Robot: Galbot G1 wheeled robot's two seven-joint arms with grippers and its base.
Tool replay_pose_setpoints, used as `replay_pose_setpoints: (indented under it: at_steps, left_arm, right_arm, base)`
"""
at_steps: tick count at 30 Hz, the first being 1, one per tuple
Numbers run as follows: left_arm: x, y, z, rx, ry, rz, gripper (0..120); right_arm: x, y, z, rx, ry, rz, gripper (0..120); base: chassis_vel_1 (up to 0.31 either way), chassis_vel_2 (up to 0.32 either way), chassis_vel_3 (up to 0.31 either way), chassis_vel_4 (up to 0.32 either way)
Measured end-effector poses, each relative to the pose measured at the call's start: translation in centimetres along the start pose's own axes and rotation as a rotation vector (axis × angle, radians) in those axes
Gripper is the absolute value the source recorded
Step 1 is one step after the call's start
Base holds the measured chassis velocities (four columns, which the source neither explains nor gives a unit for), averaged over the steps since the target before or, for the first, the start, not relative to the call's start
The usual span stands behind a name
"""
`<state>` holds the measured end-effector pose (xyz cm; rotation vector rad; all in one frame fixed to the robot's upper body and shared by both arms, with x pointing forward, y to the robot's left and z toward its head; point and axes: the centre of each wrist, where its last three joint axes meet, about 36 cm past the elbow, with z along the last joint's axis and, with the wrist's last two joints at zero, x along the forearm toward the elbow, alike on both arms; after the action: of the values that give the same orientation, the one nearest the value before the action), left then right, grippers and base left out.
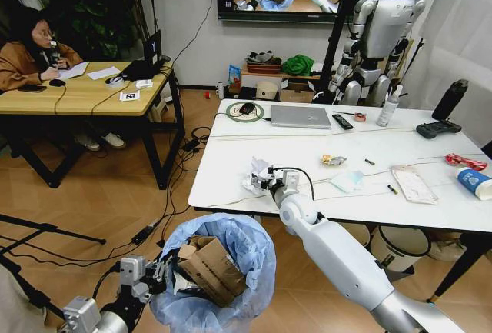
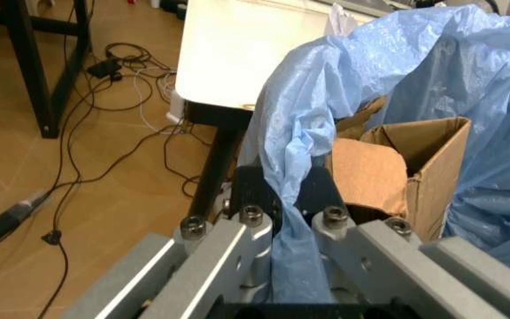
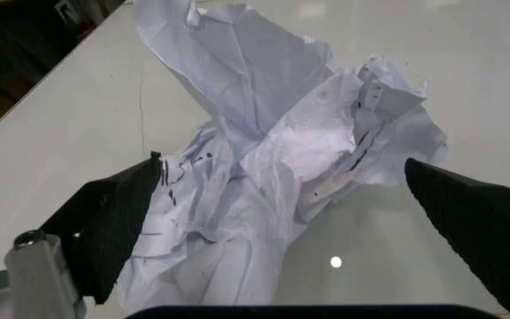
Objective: Pick up the trash bin and place the trash from the table into it.
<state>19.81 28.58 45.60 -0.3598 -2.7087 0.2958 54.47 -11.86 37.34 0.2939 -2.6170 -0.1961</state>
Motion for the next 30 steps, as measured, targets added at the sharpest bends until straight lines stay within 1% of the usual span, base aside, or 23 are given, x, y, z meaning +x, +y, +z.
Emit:
replay_pose_setpoints:
  at_steps: [5, 8, 11, 13, 14, 15, 17, 18, 23, 24, 25, 26, 30]
  left_arm:
    - [0.0, 0.0, 0.0, 0.001, -0.001, 0.000, 0]
    - [-0.1, 0.1, 0.0, 0.003, -0.002, -0.001, 0]
    - [-0.1, 0.1, 0.0, 0.005, -0.003, -0.001, 0]
    - [-0.1, 0.2, 0.0, 0.006, -0.003, -0.003, 0]
    - [-0.1, 0.2, 0.0, 0.007, -0.002, -0.004, 0]
    - [-0.1, 0.2, 0.0, 0.007, -0.002, -0.004, 0]
    - [-0.1, 0.3, 0.1, 0.009, -0.002, -0.005, 0]
    - [-0.1, 0.3, 0.1, 0.009, -0.002, -0.005, 0]
    - [-0.3, 0.4, 0.1, 0.013, -0.005, -0.004, 0]
    - [-0.3, 0.4, 0.1, 0.014, -0.005, -0.004, 0]
    - [-0.3, 0.4, 0.1, 0.014, -0.005, -0.004, 0]
    - [-0.3, 0.4, 0.1, 0.015, -0.005, -0.004, 0]
    - [-0.3, 0.4, 0.1, 0.016, -0.005, -0.003, 0]
  right_arm:
    - [-0.6, 0.1, -0.1, 0.000, -0.003, -0.025, 100]
    - [-1.7, 0.2, 0.6, -0.004, 0.008, -0.057, 100]
    - [-2.1, 0.1, 0.8, -0.005, 0.012, -0.062, 98]
    - [-2.5, -0.2, 0.9, -0.007, 0.016, -0.067, 89]
    - [-2.7, -0.3, 1.0, -0.007, 0.018, -0.067, 82]
    - [-2.7, -0.4, 1.0, -0.007, 0.019, -0.067, 81]
    - [-2.9, -0.6, 1.1, -0.007, 0.022, -0.064, 71]
    - [-2.9, -0.6, 1.1, -0.007, 0.022, -0.064, 71]
    - [-3.1, -0.9, 1.3, -0.005, 0.027, -0.058, 51]
    - [-3.2, -0.9, 1.3, -0.005, 0.027, -0.057, 48]
    - [-3.2, -0.9, 1.3, -0.005, 0.027, -0.057, 48]
    - [-3.2, -0.9, 1.4, -0.003, 0.028, -0.057, 41]
    - [-3.2, -1.0, 1.5, 0.000, 0.032, -0.057, 26]
  base:
    - [0.000, 0.000, 0.000, 0.000]
    - [0.000, 0.000, 0.000, 0.000]
    - [0.000, 0.000, 0.000, 0.000]
    - [0.000, 0.000, 0.000, 0.000]
    - [0.000, 0.000, 0.000, 0.000]
    - [0.000, 0.000, 0.000, 0.000]
    - [0.000, 0.000, 0.000, 0.000]
    - [0.000, 0.000, 0.000, 0.000]
    - [0.000, 0.000, 0.000, 0.000]
    - [0.000, 0.000, 0.000, 0.000]
    - [0.000, 0.000, 0.000, 0.000]
    - [0.000, 0.000, 0.000, 0.000]
    - [0.000, 0.000, 0.000, 0.000]
